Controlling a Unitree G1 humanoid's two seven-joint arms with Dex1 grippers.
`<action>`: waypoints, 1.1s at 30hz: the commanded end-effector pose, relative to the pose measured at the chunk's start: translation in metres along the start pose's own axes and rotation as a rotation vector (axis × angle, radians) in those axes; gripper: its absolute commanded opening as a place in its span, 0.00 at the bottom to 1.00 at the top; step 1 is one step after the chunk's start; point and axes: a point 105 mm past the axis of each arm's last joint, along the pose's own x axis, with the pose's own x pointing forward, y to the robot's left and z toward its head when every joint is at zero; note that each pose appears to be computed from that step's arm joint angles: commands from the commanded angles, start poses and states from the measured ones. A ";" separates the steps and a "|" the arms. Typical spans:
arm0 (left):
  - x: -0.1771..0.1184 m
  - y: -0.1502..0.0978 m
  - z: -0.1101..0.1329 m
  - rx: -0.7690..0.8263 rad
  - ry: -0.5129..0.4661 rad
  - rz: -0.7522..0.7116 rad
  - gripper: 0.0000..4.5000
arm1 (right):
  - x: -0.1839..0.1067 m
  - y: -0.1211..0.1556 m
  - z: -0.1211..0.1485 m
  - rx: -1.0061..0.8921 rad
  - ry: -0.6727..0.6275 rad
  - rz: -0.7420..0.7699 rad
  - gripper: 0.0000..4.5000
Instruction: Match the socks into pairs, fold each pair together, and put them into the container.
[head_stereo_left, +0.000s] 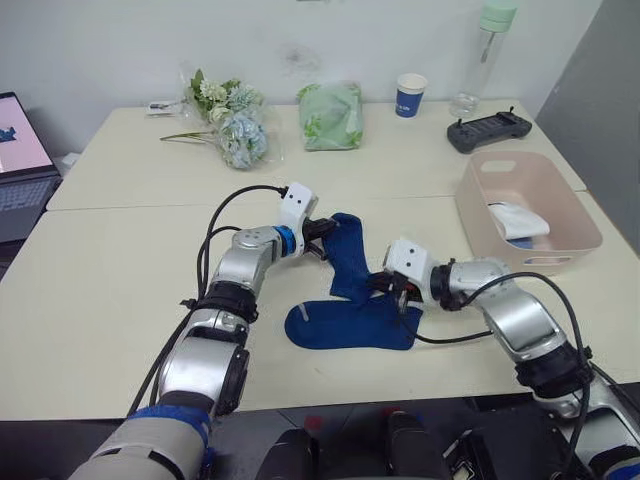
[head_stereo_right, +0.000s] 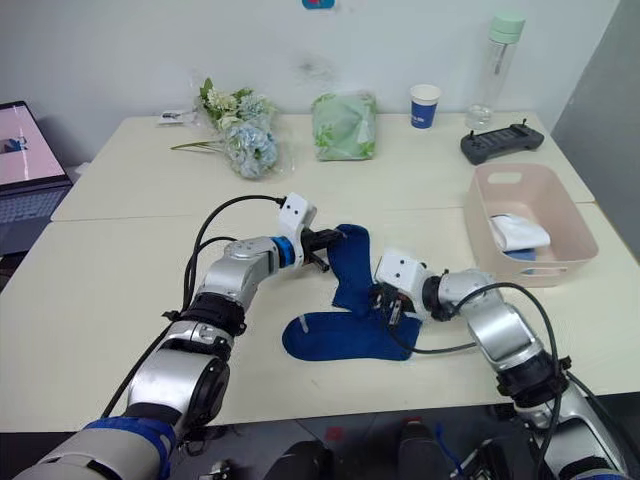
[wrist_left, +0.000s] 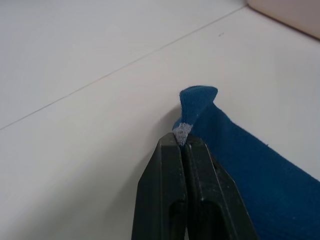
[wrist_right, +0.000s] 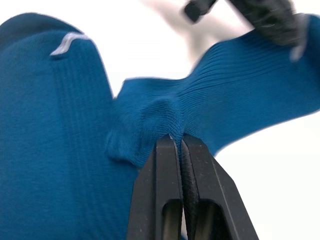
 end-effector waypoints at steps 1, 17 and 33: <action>-0.015 0.003 0.021 -0.026 -0.096 0.074 0.00 | -0.011 -0.019 0.009 -0.102 -0.022 -0.011 0.00; -0.085 -0.034 -0.014 -0.362 -0.208 0.563 0.04 | 0.009 -0.052 0.005 -0.256 -0.027 0.168 0.24; -0.124 0.019 -0.013 -0.067 -0.020 0.292 0.77 | -0.002 -0.023 -0.011 0.478 -0.070 -0.130 0.77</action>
